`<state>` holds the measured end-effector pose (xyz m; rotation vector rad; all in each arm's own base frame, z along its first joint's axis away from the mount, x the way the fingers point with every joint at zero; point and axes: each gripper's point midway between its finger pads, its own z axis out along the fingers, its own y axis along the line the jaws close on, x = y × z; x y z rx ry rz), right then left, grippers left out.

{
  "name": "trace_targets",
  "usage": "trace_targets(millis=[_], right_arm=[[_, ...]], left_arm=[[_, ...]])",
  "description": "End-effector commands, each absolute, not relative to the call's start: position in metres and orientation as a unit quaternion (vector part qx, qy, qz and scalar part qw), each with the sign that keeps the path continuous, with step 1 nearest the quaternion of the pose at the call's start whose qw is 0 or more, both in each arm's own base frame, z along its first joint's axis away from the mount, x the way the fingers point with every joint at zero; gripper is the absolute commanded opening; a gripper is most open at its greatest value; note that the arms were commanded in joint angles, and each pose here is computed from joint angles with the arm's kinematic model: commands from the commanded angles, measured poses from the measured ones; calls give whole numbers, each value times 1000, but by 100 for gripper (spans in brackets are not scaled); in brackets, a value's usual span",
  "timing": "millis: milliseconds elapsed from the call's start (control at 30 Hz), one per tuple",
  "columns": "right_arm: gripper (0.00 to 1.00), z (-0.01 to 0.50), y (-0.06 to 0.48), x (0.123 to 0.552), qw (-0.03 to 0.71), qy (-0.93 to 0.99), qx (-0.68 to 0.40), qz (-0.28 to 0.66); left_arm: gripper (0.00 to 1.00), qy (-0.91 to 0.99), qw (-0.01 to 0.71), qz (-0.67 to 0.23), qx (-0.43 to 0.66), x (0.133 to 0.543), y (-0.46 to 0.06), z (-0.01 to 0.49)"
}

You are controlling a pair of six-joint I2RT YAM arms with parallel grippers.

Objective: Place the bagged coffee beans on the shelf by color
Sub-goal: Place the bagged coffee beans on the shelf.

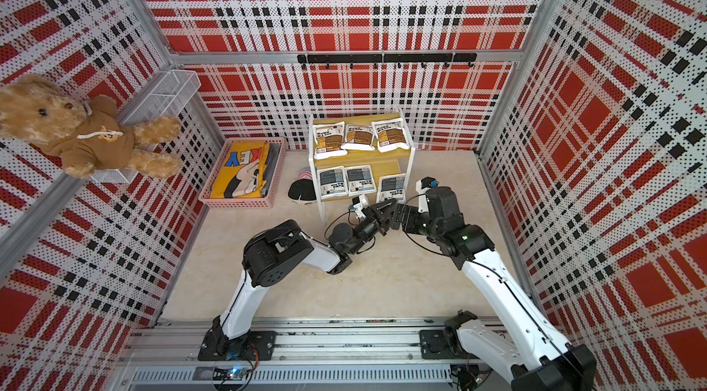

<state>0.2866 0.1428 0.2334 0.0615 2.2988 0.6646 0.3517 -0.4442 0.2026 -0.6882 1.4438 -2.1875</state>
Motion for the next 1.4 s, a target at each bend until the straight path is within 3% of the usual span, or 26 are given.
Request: trace_targets(millis=[0, 267, 467, 700, 833, 1067, 1367], right_arm=[[100, 237, 140, 285, 371, 889, 27, 266], [100, 234, 138, 283, 371, 889, 29, 268], [100, 233, 137, 284, 371, 888, 31, 270], [100, 234, 137, 284, 370, 887, 32, 275], [100, 234, 138, 284, 369, 887, 31, 277], [100, 229, 139, 284, 364, 888, 32, 281], [100, 220, 142, 284, 353, 890, 33, 286]], left_arm=[[32, 525, 231, -780, -251, 364, -446, 199], [33, 526, 233, -781, -243, 371, -452, 206], [21, 521, 237, -784, -241, 376, -451, 211], [21, 516, 242, -782, -251, 383, -448, 209], [28, 519, 242, -778, -257, 385, -448, 203], [17, 518, 264, -768, -270, 384, -429, 203], [16, 508, 285, -763, -282, 384, -416, 205]])
